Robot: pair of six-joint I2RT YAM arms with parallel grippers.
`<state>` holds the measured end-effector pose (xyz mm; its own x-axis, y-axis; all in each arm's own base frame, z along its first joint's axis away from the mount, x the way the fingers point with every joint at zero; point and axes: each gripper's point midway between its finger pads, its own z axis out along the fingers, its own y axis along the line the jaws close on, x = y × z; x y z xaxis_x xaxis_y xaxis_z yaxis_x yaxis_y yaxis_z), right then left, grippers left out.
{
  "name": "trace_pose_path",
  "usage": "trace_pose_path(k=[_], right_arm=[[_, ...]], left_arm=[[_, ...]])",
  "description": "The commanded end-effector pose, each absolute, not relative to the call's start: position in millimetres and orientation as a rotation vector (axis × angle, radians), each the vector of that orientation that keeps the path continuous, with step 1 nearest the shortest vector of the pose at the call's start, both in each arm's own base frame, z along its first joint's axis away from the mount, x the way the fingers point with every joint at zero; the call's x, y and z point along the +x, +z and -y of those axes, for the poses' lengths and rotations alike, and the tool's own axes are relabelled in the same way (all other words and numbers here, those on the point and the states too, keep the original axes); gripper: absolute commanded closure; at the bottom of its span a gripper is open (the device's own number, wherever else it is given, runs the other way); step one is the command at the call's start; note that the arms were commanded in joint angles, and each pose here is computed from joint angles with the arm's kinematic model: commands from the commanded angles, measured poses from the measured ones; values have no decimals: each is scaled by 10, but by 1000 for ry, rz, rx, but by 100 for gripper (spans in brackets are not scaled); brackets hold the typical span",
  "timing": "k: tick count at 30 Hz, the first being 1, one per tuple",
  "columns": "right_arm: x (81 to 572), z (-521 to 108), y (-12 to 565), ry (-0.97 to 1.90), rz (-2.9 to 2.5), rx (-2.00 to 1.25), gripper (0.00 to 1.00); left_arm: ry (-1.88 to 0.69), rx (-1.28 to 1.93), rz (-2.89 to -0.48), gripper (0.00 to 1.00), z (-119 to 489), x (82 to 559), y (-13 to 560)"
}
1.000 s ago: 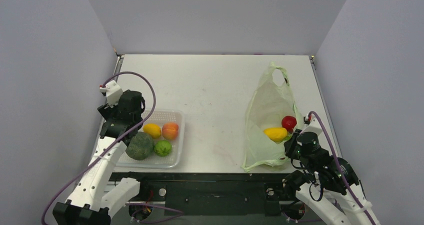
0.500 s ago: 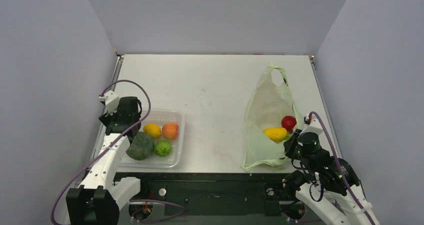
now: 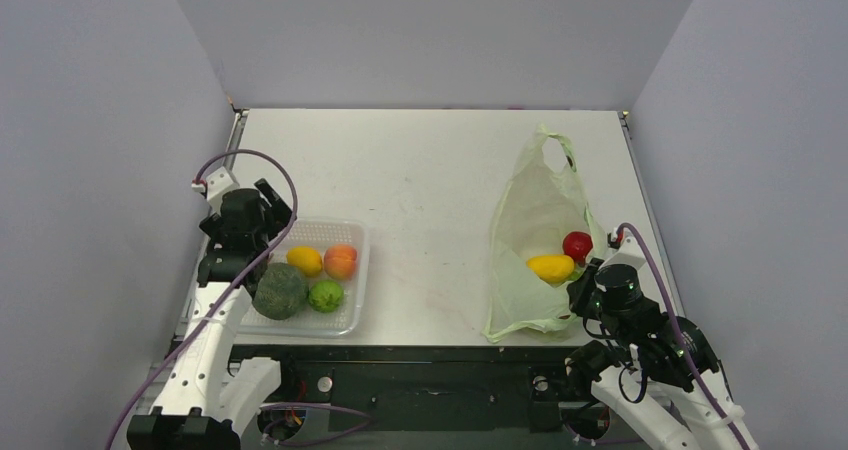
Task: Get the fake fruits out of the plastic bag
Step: Place the fake fruit in the bin, then adjust the plastic bag at the center of the board.
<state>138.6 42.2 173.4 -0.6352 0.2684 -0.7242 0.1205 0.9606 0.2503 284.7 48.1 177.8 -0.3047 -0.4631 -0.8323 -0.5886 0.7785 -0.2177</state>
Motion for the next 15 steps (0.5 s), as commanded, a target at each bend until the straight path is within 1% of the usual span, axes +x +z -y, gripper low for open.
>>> trace_pose_path(k=[1, 2, 3, 4, 5, 6, 7, 8, 9, 10, 11, 12, 13, 14, 15], right_arm=[[1464, -471, 1836, 259, -2215, 258, 100], [1466, -474, 1834, 258, -2218, 253, 100], [1466, -480, 1835, 261, -2218, 251, 100], [1467, -481, 1838, 262, -2217, 250, 100], [1467, -484, 1840, 263, -2218, 247, 100], [1471, -489, 1842, 264, -2220, 247, 100], [1472, -499, 1842, 268, -2222, 243, 100], [1472, -503, 1838, 268, -2225, 241, 100], [1472, -504, 1830, 266, -2228, 241, 100], [1476, -506, 1833, 266, -2228, 241, 100], [1475, -507, 1837, 269, -2226, 243, 100], [1474, -509, 1838, 271, -2226, 243, 100], [1472, -509, 1838, 273, -2225, 243, 100], [1465, -512, 1842, 279, -2222, 242, 100], [1463, -512, 1848, 282, -2219, 242, 100]], left_arm=[[-473, -438, -1881, 5, 474, 3123, 2590], [-581, -380, -1850, 7, 642, 3167, 2719], [-769, -274, -1806, 9, 938, 3144, 2915], [-872, -221, -1813, 11, 1128, 3128, 2904], [-1021, -125, -1747, 11, 1368, 3112, 3096], [-1105, -49, -1746, 12, 1615, 3028, 3093], [-1143, 5, -1741, 12, 1768, 3042, 3088], [-1191, 95, -1752, 12, 2054, 2924, 3120], [-1152, 125, -1804, 12, 2173, 2979, 2959], [-1189, 222, -1806, 13, 2474, 2830, 3022], [-1147, 244, -1849, 13, 2604, 2879, 2877], [-1178, 314, -1840, 14, 2855, 2750, 2935], [-1166, 334, -1852, 15, 2999, 2777, 2853], [-1204, 394, -1834, 16, 3222, 2645, 2907], [-1217, 430, -1831, 17, 3382, 2645, 2848]])
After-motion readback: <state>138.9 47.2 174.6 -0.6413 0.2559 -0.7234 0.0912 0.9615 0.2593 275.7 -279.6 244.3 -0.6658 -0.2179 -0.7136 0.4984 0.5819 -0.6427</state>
